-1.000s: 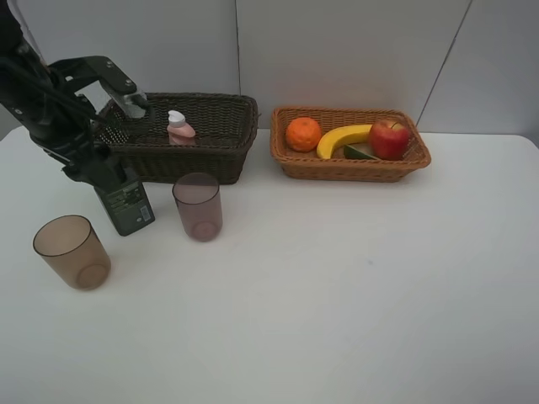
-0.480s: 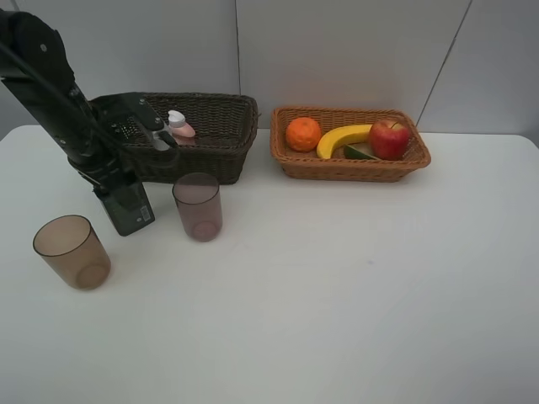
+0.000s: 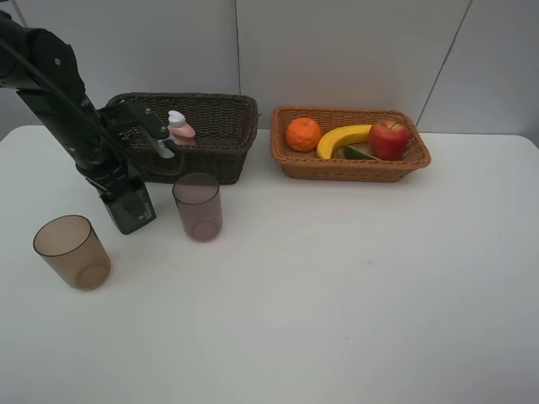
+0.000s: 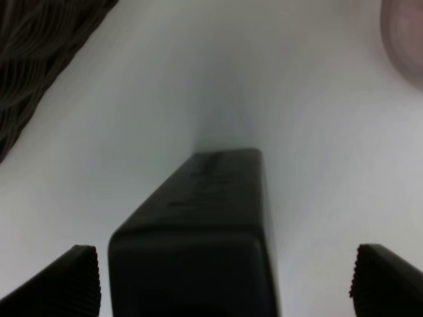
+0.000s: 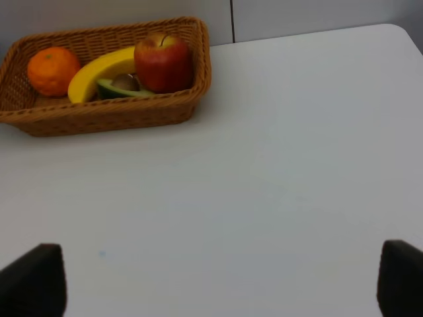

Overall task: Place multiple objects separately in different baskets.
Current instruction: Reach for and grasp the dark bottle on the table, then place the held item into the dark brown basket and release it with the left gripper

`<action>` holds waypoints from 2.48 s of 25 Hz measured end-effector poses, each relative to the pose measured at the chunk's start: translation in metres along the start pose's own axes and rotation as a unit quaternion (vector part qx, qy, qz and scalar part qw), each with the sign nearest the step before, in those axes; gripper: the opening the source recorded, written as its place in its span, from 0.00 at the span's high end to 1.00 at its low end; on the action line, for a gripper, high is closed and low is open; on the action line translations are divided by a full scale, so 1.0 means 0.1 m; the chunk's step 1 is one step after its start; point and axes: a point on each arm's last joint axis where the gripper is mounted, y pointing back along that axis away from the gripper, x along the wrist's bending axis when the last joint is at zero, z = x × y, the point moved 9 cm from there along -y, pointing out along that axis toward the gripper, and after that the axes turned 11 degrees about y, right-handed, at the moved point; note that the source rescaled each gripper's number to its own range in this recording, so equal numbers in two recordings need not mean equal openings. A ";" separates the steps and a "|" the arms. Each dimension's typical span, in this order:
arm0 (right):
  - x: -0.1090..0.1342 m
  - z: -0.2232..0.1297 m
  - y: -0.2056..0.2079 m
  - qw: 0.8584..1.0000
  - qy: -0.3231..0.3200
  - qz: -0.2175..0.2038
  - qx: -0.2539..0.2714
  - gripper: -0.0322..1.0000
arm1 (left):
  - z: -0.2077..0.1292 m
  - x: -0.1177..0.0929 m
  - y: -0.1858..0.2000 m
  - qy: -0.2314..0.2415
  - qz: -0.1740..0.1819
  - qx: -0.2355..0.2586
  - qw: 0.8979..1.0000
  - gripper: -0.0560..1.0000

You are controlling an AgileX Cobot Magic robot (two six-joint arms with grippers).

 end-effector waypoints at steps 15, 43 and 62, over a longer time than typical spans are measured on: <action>0.00 0.00 0.00 1.000 0.000 0.000 0.000 0.00 | 0.00 -0.01 0.00 0.001 -0.002 0.001 1.000 0.32; 0.00 0.00 0.00 1.000 0.000 0.000 -0.001 0.00 | 0.03 -0.05 0.34 0.030 -0.025 0.037 0.999 0.47; 0.00 0.00 0.00 1.000 0.000 0.000 -0.001 0.00 | 0.78 0.31 1.45 0.090 0.030 -0.032 0.995 0.47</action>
